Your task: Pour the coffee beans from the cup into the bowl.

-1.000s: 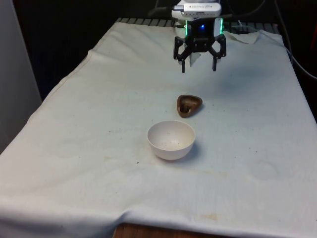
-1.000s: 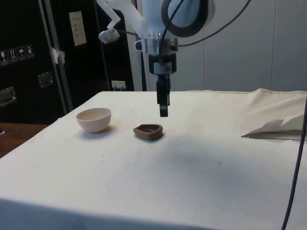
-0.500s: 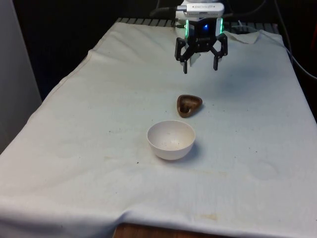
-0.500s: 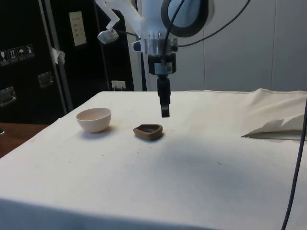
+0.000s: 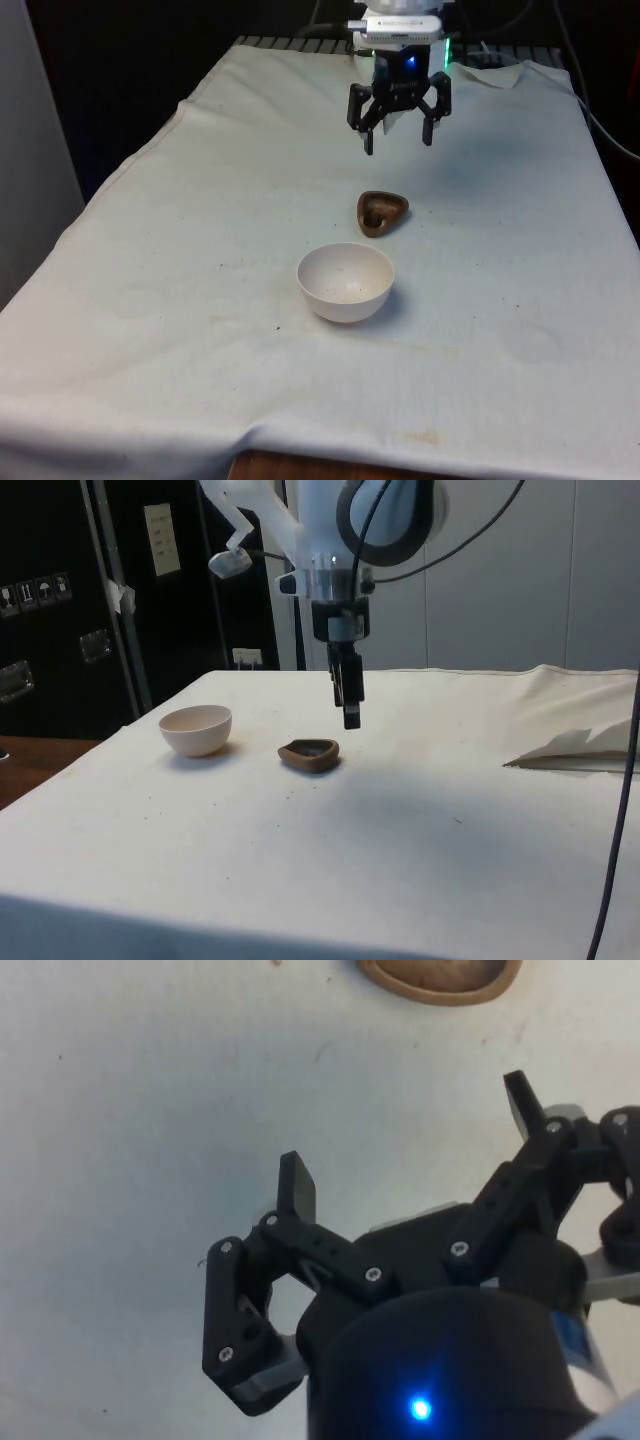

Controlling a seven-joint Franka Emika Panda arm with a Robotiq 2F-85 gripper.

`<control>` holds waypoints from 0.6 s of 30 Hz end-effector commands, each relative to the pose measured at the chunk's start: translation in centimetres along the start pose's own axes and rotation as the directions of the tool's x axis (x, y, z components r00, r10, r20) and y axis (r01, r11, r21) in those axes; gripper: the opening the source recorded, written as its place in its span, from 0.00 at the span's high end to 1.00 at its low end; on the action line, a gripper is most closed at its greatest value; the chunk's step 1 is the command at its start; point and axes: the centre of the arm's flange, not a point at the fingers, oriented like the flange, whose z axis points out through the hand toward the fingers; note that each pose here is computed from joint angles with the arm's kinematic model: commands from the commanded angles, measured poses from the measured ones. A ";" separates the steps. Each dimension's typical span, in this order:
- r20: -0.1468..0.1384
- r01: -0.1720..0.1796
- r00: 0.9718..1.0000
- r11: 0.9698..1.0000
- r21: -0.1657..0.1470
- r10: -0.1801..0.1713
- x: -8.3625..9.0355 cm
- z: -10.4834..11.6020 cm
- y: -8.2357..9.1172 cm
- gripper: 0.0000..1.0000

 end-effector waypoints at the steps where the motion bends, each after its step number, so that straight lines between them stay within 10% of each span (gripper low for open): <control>1: -0.010 0.014 1.000 1.000 -0.006 -0.014 0.0 0.1 0.3 0.00; 18: -0.046 0.126 0.991 0.991 -0.041 -0.128 -0.3 1.2 1.3 0.00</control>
